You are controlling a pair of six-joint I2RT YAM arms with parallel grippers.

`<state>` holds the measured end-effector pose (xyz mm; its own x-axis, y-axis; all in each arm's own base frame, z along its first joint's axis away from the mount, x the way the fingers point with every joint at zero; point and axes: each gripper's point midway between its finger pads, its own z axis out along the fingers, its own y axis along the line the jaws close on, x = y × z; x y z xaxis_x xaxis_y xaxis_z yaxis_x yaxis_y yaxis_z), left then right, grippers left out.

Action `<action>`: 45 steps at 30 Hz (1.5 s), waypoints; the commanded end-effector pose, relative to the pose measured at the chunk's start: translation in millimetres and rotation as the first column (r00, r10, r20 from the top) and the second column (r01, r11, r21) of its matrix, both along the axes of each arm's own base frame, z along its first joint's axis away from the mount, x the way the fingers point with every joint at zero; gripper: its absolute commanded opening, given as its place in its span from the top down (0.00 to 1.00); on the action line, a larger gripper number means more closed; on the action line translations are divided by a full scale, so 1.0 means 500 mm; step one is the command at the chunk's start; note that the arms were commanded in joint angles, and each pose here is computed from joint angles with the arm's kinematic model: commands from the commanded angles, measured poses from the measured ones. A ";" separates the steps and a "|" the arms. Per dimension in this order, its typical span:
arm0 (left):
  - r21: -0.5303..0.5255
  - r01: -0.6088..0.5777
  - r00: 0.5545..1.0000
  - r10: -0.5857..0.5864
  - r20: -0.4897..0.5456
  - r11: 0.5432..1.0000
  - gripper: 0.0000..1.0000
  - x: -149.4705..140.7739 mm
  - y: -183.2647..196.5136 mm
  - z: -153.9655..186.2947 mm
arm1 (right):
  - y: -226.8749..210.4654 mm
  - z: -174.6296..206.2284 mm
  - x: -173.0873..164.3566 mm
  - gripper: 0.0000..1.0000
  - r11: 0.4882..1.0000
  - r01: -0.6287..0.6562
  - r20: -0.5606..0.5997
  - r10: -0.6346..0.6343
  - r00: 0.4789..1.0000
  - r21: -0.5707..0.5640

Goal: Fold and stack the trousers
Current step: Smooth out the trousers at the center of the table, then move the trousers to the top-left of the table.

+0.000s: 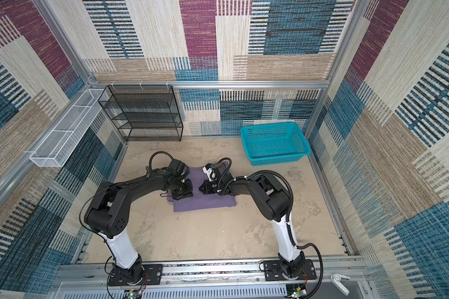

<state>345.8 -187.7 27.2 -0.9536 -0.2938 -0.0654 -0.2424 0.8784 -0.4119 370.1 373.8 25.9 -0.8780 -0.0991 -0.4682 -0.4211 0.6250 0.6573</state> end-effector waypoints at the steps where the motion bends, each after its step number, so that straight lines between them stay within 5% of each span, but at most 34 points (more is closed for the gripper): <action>1: 0.059 -0.029 0.999 0.031 -0.037 0.998 0.93 -0.006 0.033 -0.043 | -0.041 -0.066 -0.024 0.96 0.993 0.043 -0.083 -0.052 0.995 -0.109; 5: 0.041 -0.021 1.000 0.021 0.002 0.999 0.94 0.011 0.035 0.005 | -0.034 0.028 0.001 0.96 0.995 0.026 0.040 -0.023 0.999 -0.092; 9: 0.042 0.003 0.989 -0.009 0.147 0.999 0.92 0.047 0.035 0.149 | -0.053 0.203 0.033 0.94 0.994 0.069 0.260 -0.046 0.965 -0.082; 14: 0.118 -0.023 0.922 -0.024 0.385 0.993 0.81 0.075 0.075 0.331 | -0.148 0.411 0.043 0.85 0.964 0.260 0.522 -0.190 0.831 -0.063; 19: 0.160 -0.117 0.857 0.019 0.515 0.980 0.66 0.071 0.142 0.404 | -0.279 0.485 0.018 0.75 0.881 0.469 0.646 -0.321 0.693 -0.066; 23: 0.151 -0.121 0.873 0.033 0.487 0.981 0.49 0.069 0.156 0.361 | -0.327 0.436 -0.003 0.46 0.842 0.520 0.581 -0.355 0.732 -0.141; 27: 0.242 -0.134 0.935 0.042 0.353 0.961 0.45 0.059 0.180 0.263 | -0.344 0.387 -0.032 0.34 0.842 0.516 0.532 -0.369 0.762 -0.156; 34: 0.348 -0.148 0.970 0.067 0.233 0.926 0.37 0.063 0.218 0.146 | -0.378 0.356 -0.042 0.11 0.821 0.550 0.498 -0.416 0.761 -0.154; 45: 0.266 -0.143 0.978 0.094 0.187 0.953 0.45 0.092 0.201 0.039 | -0.380 0.333 -0.036 0.10 0.831 0.535 0.472 -0.414 0.778 -0.155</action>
<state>380.0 -78.2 49.1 -0.8928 -0.3408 -0.2944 -0.3115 0.9394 -0.1428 348.6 180.5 188.7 -0.5952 0.0887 -0.7986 -0.2002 0.9462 0.2543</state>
